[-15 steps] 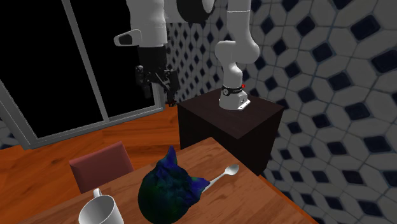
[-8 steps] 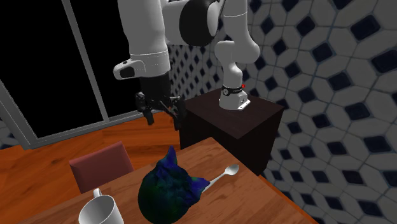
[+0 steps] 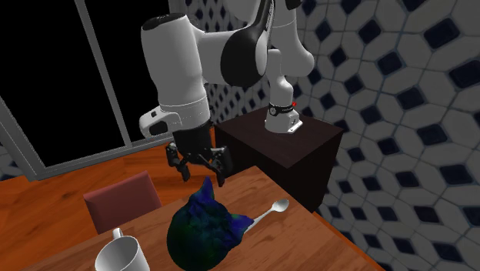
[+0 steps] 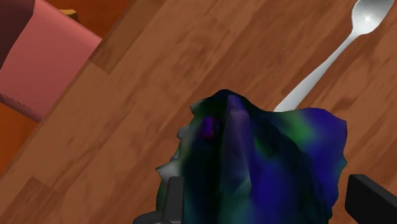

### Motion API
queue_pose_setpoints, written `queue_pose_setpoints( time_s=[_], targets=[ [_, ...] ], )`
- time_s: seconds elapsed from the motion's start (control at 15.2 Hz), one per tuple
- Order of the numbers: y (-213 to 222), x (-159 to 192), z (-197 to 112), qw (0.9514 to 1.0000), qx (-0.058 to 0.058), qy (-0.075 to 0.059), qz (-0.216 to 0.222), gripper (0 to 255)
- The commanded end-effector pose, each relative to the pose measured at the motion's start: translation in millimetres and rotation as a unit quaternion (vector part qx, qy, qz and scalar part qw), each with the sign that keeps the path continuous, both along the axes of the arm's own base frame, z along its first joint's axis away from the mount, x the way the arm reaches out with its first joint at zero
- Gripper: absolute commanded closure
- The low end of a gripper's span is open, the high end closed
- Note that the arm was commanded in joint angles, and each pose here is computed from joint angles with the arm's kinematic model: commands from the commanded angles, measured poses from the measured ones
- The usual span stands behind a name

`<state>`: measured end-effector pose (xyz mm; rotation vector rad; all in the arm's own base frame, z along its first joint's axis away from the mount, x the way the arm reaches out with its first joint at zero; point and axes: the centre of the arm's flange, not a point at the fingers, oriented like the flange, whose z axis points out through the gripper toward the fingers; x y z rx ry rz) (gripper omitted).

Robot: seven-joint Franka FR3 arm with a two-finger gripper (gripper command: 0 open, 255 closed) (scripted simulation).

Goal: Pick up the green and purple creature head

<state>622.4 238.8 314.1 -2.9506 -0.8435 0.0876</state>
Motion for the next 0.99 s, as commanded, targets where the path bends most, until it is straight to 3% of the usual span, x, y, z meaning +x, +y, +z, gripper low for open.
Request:
queue_pose_setpoints(
  time_s=[0.0,0.26,0.33,0.92],
  targets=[
    [-0.6,1.0,-12.3,1.0,0.0,0.0,0.0,0],
    [-0.6,1.0,-25.9,1.0,0.0,0.0,0.0,0],
    [-0.6,1.5,-25.8,1.0,0.0,0.0,0.0,255],
    [-0.6,1.0,-25.9,1.0,0.0,0.0,0.0,255]
  ],
)
